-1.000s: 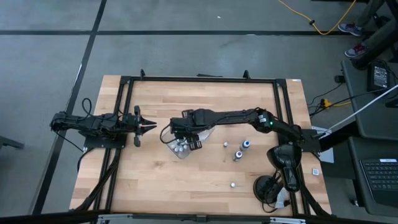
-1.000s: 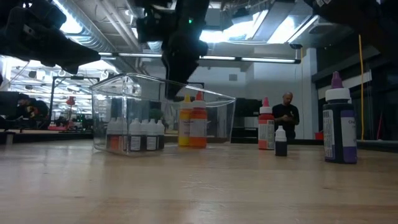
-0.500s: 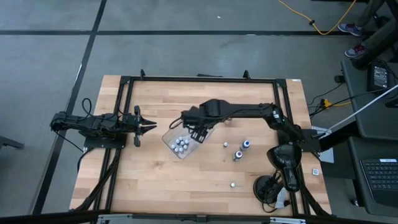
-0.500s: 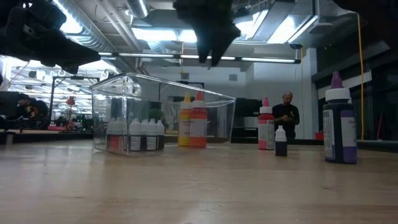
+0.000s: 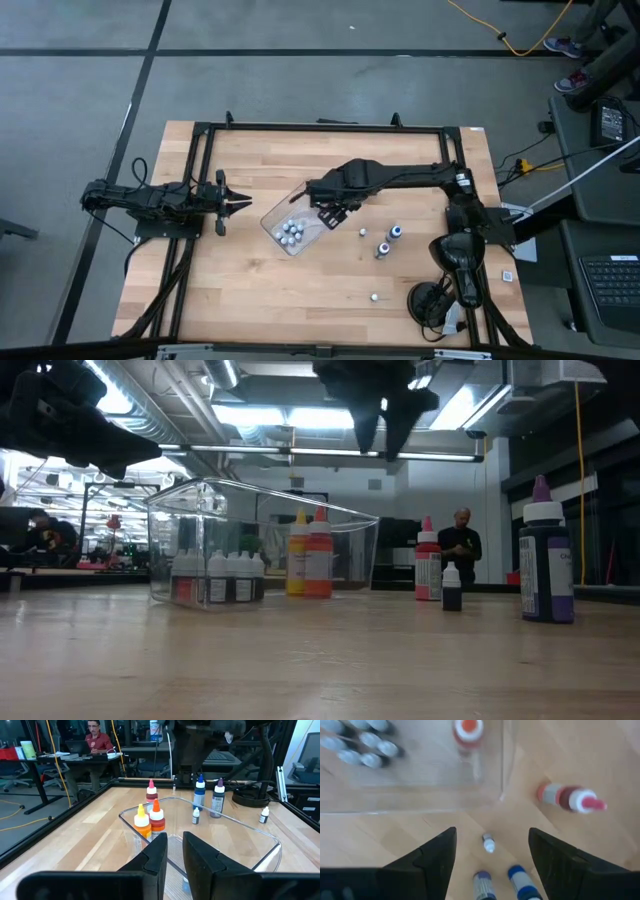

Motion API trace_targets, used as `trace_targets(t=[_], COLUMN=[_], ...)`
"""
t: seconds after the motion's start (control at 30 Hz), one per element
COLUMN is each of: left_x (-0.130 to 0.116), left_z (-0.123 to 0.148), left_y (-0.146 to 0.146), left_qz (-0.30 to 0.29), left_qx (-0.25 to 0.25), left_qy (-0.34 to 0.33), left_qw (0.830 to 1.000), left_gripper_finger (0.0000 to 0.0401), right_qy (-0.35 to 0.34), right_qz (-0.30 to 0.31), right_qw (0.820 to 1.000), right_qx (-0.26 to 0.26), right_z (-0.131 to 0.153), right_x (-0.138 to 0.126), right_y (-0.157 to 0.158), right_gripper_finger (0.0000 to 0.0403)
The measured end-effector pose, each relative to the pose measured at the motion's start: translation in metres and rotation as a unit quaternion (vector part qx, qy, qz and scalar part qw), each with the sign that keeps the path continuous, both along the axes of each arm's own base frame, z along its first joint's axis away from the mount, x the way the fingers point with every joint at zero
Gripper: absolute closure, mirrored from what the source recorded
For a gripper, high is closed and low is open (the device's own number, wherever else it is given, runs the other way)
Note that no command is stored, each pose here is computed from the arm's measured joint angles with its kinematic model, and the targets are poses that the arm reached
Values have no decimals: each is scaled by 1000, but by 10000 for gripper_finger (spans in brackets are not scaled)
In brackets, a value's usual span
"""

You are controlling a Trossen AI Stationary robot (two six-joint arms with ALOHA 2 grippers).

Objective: Pick & Place food coloring
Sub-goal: Put the small white food coloring bottle into the transparent bin

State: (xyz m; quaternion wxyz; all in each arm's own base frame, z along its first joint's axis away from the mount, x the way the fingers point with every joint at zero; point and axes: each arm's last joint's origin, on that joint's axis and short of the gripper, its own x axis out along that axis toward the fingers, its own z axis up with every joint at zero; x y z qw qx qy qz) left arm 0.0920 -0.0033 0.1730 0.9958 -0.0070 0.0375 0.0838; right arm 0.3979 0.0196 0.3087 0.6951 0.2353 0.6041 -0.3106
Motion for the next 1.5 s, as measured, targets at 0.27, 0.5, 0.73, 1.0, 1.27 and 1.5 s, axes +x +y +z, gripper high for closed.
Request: trace_targets(t=[0.27, 0.5, 0.73, 1.0, 1.27, 1.5], left_x=[0, 0, 0, 0, 0, 0], left_z=[0, 0, 0, 0, 0, 0], left_y=[0, 0, 0, 0, 0, 0], left_qz=[0, 0, 0, 0, 0, 0], left_qx=[0, 0, 0, 0, 0, 0], left_qy=[0, 0, 0, 0, 0, 0], left_qw=[1000, 1000, 1000, 1000, 1000, 1000], left_gripper_finger=[346, 348, 342, 348, 345, 344], right_qy=[-14, 20, 29, 33, 27, 17], right_qz=[-26, -21, -16, -13, -10, 1], right_qw=[1000, 999, 998, 998, 998, 999], right_qx=[11, 31, 47, 46, 47, 48], right_z=[-18, -52, -79, -105, -128, -138], right_x=[-20, -28, -31, -40, -47, -48], right_y=[7, 18, 29, 30, 29, 29], right_gripper_finger=[154, 154, 154, 154, 154, 154])
